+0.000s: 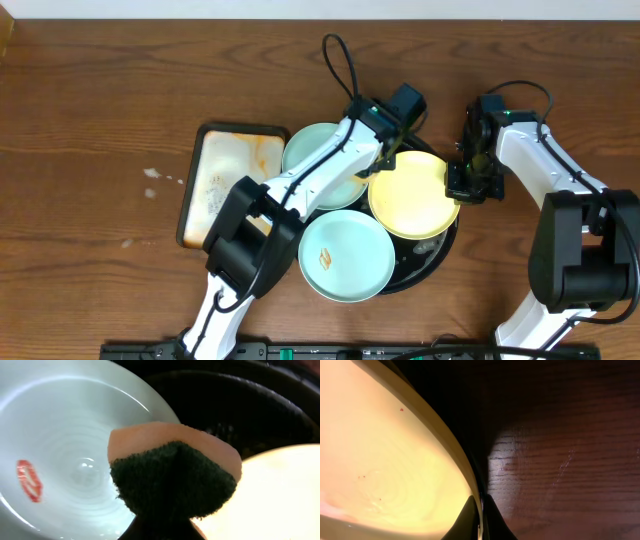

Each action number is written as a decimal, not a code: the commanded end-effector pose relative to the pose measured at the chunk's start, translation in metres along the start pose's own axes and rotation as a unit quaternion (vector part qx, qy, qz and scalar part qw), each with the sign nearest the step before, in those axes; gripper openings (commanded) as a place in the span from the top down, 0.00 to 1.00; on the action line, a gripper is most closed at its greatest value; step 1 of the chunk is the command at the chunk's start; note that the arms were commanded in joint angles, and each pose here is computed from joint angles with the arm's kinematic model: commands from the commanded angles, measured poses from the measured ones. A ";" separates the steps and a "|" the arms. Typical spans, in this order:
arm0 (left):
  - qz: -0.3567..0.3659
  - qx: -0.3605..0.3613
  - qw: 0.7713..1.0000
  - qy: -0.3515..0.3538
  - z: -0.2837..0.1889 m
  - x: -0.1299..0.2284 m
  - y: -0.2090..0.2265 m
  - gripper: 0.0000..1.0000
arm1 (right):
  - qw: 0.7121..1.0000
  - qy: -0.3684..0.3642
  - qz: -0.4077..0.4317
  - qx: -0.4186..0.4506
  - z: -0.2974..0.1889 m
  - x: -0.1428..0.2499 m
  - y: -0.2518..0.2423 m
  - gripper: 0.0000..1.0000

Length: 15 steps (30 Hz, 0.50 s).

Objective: Clean dirty plates on tray and stack at the side
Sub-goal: 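Scrub the yellow plate with the sponge while right gripper holds it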

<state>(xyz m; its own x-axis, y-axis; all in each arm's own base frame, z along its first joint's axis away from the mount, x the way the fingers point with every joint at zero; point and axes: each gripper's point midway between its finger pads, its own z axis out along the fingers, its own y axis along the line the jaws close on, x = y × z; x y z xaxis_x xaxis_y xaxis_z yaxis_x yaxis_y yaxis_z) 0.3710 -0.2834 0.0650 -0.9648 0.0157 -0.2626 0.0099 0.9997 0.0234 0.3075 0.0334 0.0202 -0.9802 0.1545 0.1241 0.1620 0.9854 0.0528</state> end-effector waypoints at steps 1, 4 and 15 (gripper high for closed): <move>-0.015 0.008 0.999 -0.041 -0.047 -0.021 0.016 0.92 | 0.999 -0.024 0.009 0.033 -0.008 -0.009 -0.014 0.99; -0.042 0.009 0.998 -0.053 -0.085 -0.029 0.048 0.92 | 0.999 -0.046 0.005 0.028 -0.021 -0.012 -0.013 0.99; -0.160 -0.060 0.985 -0.014 -0.136 -0.013 0.220 0.92 | 0.980 -0.180 -0.033 0.078 -0.100 -0.010 -0.013 0.99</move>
<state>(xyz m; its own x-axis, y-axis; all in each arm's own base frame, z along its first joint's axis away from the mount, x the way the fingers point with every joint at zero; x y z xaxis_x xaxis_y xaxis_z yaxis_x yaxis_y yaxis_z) 0.3588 -0.1009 0.2243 -0.8929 -0.2748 -0.3566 -0.2880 0.9575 -0.0166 0.3228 0.0176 0.0893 -0.9826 0.1325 -0.1302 0.1350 0.9908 -0.0107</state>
